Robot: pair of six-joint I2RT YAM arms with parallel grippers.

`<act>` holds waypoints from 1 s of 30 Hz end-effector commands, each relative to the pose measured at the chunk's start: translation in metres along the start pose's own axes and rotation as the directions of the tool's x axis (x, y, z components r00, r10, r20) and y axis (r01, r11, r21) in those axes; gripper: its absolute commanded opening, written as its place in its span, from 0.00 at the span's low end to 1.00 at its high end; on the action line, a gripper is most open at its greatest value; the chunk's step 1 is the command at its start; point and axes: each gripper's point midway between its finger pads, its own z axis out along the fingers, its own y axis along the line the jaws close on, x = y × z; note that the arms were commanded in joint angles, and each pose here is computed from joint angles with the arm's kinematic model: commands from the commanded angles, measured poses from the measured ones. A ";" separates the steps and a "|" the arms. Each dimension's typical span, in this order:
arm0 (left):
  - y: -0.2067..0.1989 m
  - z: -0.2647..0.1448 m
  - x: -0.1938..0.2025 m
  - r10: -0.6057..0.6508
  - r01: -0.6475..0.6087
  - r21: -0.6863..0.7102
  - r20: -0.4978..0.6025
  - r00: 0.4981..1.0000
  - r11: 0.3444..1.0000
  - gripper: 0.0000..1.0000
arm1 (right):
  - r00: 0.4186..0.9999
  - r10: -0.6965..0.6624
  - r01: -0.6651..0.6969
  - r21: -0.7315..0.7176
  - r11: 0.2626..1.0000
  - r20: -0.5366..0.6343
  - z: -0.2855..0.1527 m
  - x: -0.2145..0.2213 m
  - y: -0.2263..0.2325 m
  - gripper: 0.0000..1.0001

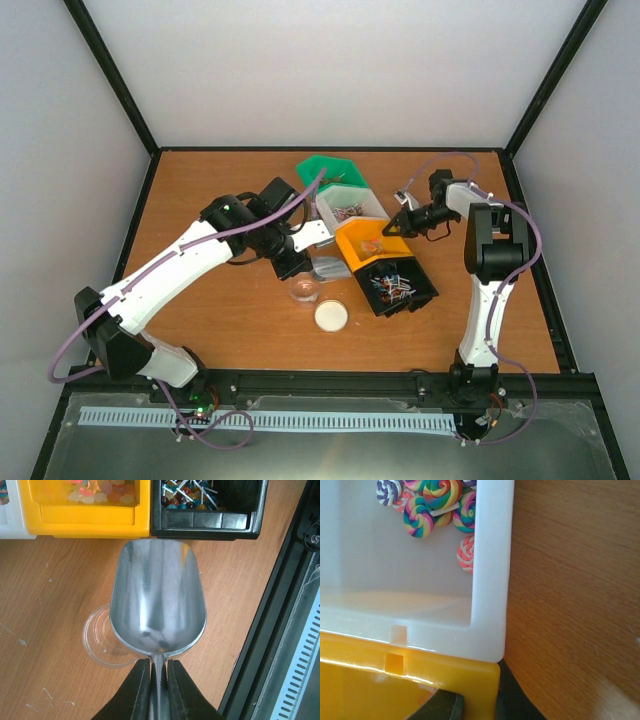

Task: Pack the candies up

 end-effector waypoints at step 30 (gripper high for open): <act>-0.024 0.030 -0.021 0.283 -0.291 -0.053 -0.131 0.950 0.955 0.01 | 0.968 -0.104 0.007 0.393 0.920 0.228 -0.041 0.002 0.036 0.03</act>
